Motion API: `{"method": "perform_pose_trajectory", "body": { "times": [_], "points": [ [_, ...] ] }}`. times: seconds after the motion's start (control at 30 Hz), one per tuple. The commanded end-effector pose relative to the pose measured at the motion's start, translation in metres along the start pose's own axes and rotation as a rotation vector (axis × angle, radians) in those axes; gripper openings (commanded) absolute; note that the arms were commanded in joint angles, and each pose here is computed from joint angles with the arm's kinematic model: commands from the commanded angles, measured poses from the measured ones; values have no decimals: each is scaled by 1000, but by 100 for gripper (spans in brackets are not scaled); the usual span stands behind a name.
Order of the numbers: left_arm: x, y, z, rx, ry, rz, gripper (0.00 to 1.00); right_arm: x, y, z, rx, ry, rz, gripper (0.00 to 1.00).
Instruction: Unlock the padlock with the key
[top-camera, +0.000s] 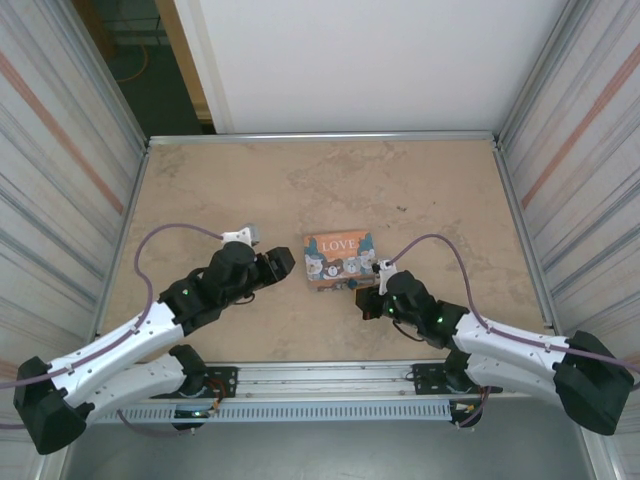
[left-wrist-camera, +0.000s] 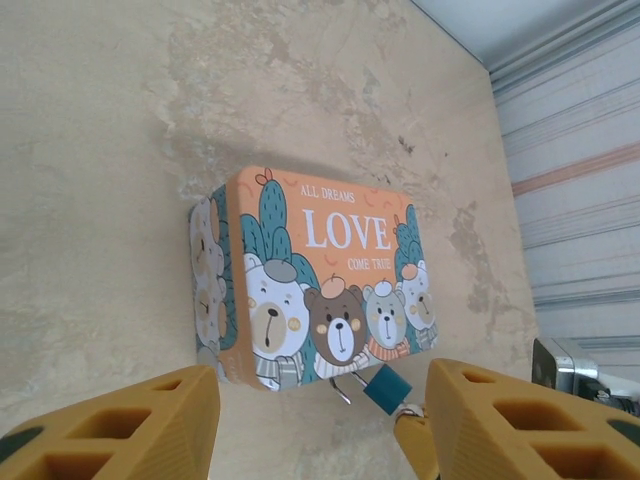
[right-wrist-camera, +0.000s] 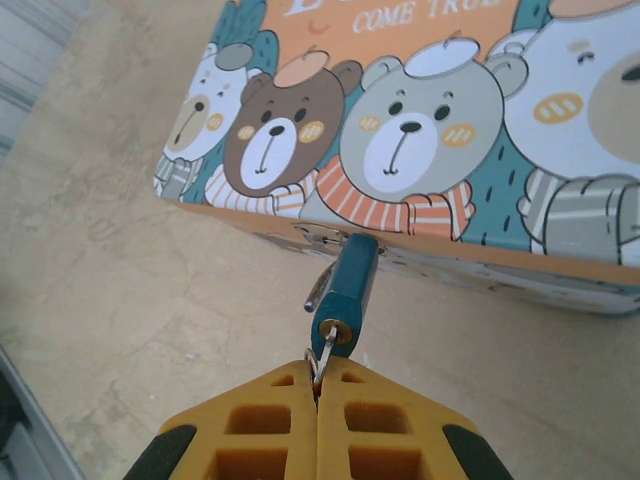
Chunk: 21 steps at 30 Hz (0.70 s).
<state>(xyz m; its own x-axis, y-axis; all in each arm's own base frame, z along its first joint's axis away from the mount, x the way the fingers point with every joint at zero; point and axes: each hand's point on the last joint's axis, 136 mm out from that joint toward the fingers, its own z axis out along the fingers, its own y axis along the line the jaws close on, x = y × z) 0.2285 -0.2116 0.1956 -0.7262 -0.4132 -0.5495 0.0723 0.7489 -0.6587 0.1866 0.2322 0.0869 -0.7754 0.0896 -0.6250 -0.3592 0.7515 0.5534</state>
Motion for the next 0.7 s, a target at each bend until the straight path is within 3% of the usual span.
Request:
{"method": "perform_pose_trajectory", "body": {
  "times": [0.0,0.17,0.57,0.67],
  "points": [
    [-15,-3,-9,-14,-53,32,57,6,-2,3,0,37,115,0],
    [-16,-1,-8,-25,-54,31,59,15,-24,14,67,51,224,0],
    [-16,5,-9,-40,-57,27,60,21,-49,20,157,76,265,0],
    [-16,6,-8,-43,-55,27,60,24,-53,21,170,87,260,6]
  ]
}}
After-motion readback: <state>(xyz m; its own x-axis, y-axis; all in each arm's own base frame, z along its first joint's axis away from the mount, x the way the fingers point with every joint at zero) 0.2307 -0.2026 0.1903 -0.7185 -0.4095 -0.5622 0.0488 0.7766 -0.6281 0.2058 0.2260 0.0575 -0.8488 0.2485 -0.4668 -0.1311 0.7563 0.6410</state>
